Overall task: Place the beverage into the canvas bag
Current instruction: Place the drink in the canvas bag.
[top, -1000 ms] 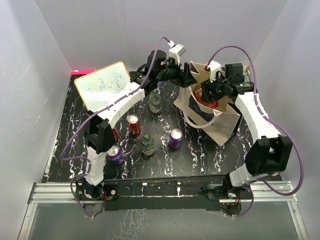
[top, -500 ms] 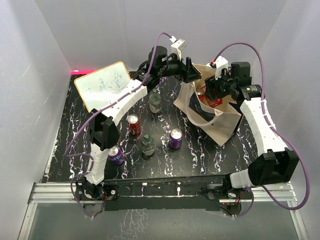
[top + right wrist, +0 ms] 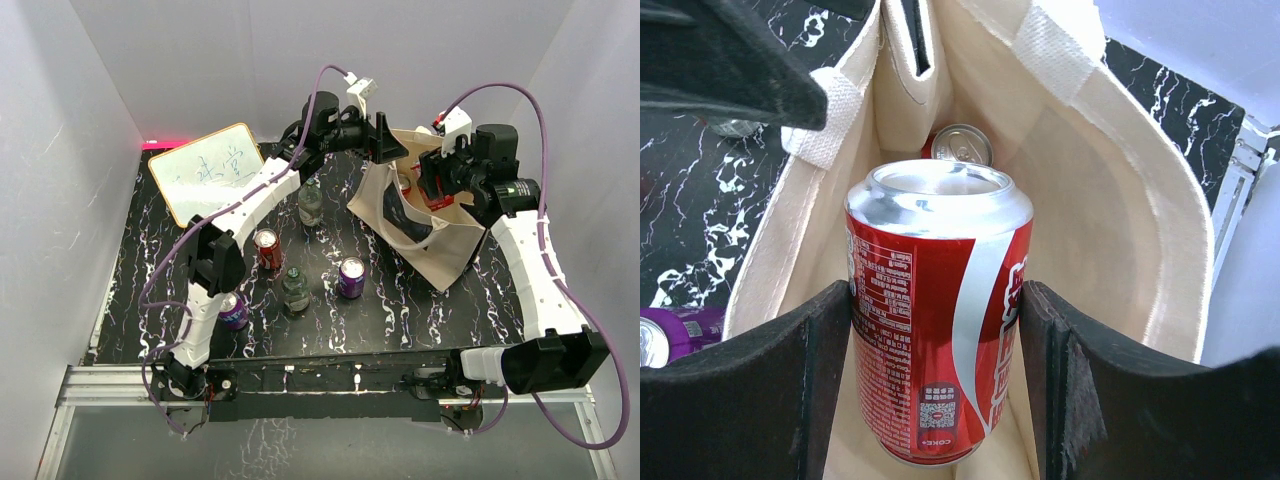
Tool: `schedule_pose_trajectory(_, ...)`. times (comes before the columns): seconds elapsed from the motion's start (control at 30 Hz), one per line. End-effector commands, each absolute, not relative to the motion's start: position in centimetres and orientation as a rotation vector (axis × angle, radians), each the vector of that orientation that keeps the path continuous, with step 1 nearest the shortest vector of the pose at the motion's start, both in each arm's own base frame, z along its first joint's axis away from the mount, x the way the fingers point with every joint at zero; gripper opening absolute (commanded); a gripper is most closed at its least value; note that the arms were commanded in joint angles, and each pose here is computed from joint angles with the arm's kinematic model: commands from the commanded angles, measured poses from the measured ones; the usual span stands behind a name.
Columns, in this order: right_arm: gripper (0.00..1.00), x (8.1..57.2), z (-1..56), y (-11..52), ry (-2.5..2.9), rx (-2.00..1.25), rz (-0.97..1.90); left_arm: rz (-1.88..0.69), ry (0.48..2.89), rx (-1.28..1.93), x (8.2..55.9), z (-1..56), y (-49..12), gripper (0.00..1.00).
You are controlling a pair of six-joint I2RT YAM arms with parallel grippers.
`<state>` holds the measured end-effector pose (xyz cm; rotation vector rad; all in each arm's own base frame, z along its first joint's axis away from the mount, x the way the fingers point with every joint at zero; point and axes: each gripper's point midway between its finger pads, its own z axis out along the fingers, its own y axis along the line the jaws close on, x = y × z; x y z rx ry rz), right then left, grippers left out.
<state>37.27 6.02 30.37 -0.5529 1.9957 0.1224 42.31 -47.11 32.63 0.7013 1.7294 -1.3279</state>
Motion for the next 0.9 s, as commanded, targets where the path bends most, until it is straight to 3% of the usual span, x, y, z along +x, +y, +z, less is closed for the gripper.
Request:
schedule_pose_trajectory(0.0, 0.08, 38.0, 37.3, 5.9, 1.760, -0.509, 0.063, -1.205, 1.635, 0.660, 41.1, 38.1, -44.7, 0.74)
schedule_pose_trajectory(0.33, 0.08, 37.5, 38.1, 6.2, 1.732, -0.516, 0.079, -1.133, 1.565, 0.686, 38.2, 41.5, -42.1, 0.77)
schedule_pose_trajectory(0.87, 0.08, 36.1, 40.2, 7.0, 1.674, -0.533, 0.122, -1.404, 1.612, 0.702, 37.0, 40.6, -46.3, 0.83)
